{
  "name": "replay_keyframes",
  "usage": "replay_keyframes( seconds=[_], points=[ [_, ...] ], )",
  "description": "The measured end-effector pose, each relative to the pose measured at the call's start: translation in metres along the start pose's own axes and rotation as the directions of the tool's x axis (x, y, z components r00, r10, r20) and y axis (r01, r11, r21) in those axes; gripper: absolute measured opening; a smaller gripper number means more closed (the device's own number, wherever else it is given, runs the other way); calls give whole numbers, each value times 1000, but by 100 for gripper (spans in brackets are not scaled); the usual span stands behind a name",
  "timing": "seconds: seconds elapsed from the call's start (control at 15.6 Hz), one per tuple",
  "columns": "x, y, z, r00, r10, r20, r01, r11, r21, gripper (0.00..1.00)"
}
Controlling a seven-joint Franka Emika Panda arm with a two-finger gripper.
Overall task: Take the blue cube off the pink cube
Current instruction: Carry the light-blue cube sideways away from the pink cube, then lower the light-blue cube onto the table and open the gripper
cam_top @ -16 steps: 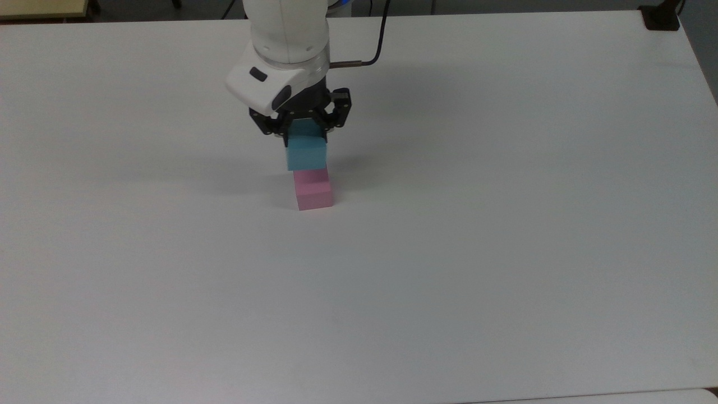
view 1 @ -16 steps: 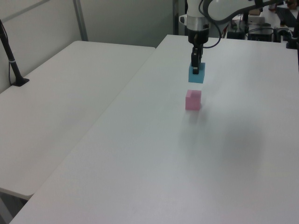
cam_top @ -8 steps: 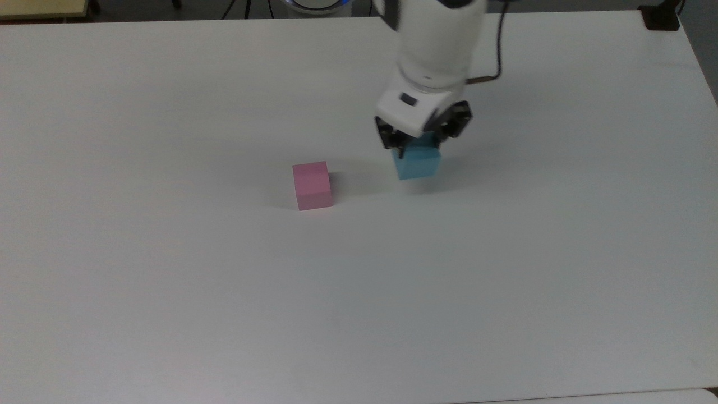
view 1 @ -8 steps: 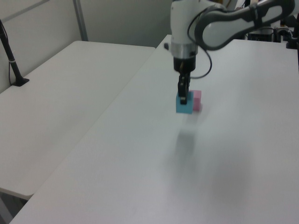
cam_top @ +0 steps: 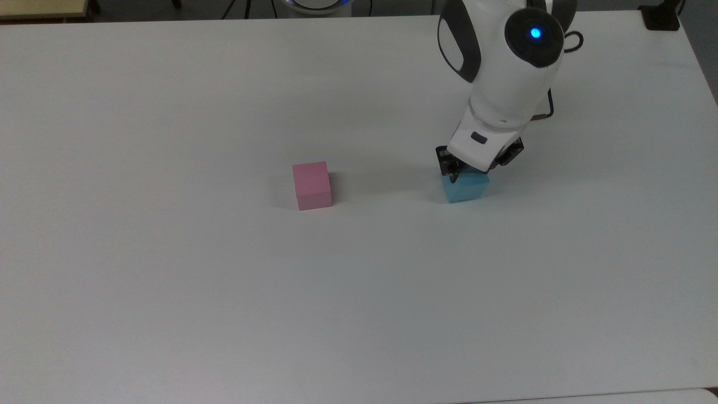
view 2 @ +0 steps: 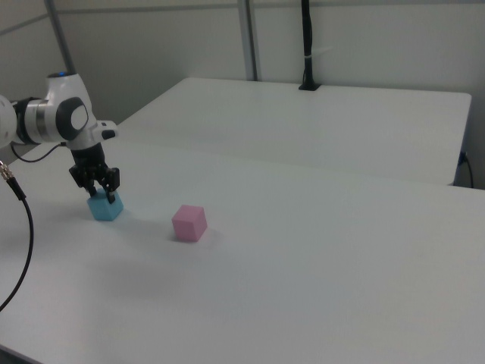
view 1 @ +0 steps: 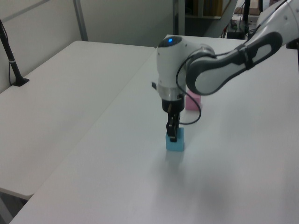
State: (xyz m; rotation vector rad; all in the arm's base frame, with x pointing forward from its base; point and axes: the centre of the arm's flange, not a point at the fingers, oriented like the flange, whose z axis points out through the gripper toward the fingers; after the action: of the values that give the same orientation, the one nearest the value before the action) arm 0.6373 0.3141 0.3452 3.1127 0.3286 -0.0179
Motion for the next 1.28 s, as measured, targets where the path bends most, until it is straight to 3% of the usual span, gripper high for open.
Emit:
replay_keyframes(
  seconds=[0.19, 0.45, 0.71, 1.09, 1.16, 1.28],
  points=[
    [4, -2, 3, 1000, 9, -6, -9, 1000, -7, 54],
    [5, -2, 2, 995, 98, -11, -98, 995, 1, 54],
    [19, 1, 3, 975, 196, -104, -193, 980, 45, 54],
    [28, 21, 3, 967, 213, -140, -208, 977, 49, 54],
    [28, 23, 3, 968, 209, -141, -204, 978, 47, 55],
    [29, 27, 6, 974, 181, -139, -177, 983, 39, 68]
  ],
)
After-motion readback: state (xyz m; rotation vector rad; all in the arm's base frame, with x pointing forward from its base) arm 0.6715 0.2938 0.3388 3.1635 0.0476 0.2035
